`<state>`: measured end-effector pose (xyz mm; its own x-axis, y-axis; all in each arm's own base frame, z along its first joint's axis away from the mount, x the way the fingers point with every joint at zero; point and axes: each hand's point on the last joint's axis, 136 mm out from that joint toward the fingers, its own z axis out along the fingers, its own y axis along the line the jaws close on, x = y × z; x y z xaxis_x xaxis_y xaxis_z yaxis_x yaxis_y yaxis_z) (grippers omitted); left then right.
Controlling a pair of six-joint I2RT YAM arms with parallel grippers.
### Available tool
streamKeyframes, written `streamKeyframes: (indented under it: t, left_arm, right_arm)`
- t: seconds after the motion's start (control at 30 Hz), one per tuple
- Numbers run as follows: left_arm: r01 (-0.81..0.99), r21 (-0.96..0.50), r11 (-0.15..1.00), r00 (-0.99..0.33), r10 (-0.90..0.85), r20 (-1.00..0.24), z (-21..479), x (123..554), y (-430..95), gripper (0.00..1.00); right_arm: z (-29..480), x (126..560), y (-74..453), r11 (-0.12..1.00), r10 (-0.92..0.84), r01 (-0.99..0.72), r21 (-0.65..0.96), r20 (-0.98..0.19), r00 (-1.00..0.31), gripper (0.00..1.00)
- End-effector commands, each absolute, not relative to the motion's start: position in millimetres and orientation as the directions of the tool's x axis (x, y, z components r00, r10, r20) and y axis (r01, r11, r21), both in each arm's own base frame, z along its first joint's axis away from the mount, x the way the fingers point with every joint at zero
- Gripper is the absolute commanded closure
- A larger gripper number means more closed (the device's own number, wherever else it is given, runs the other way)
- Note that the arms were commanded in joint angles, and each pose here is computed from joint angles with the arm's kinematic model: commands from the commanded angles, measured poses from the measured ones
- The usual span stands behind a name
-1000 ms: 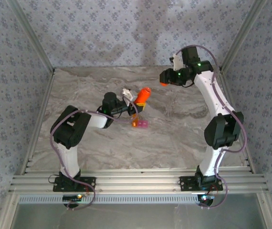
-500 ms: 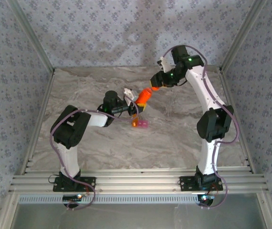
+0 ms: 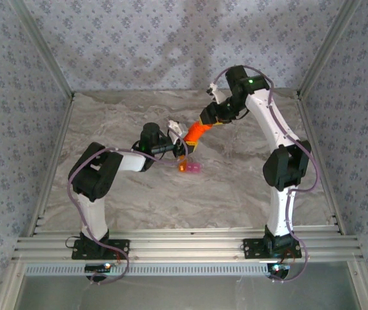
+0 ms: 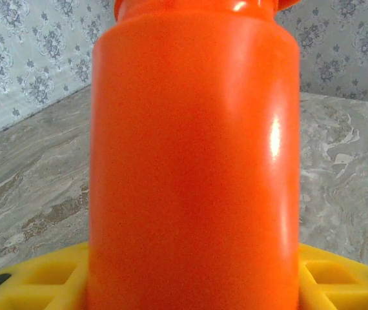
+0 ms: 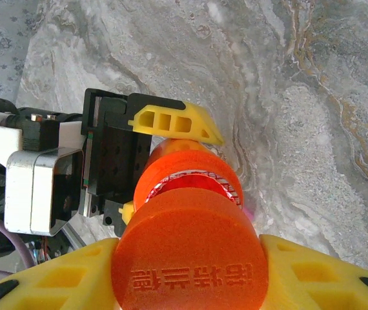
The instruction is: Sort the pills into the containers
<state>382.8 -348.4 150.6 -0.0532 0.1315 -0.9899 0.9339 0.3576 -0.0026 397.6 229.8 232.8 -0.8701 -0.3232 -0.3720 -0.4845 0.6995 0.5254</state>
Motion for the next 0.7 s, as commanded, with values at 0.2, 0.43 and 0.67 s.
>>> streamKeyframes:
  t: [0.2,0.43,0.67]
  left_arm:
    - [0.945,0.056,0.321,0.023,0.106,-0.994,175.7,377.9,-351.9,1.0]
    - [0.953,0.073,0.293,0.042,0.109,-0.993,180.7,368.9,-356.0,1.0]
    - [0.954,0.087,0.288,0.058,0.108,-0.992,185.3,364.9,-356.5,1.0]
  right_arm:
    - [221.1,392.4,235.3,0.68,-0.356,-0.485,0.549,-0.331,-0.874,0.51]
    - [216.0,392.0,238.8,0.665,-0.364,-0.489,0.565,-0.326,-0.872,0.51]
    - [213.9,387.6,242.7,0.64,-0.382,-0.502,0.581,-0.327,-0.865,0.51]
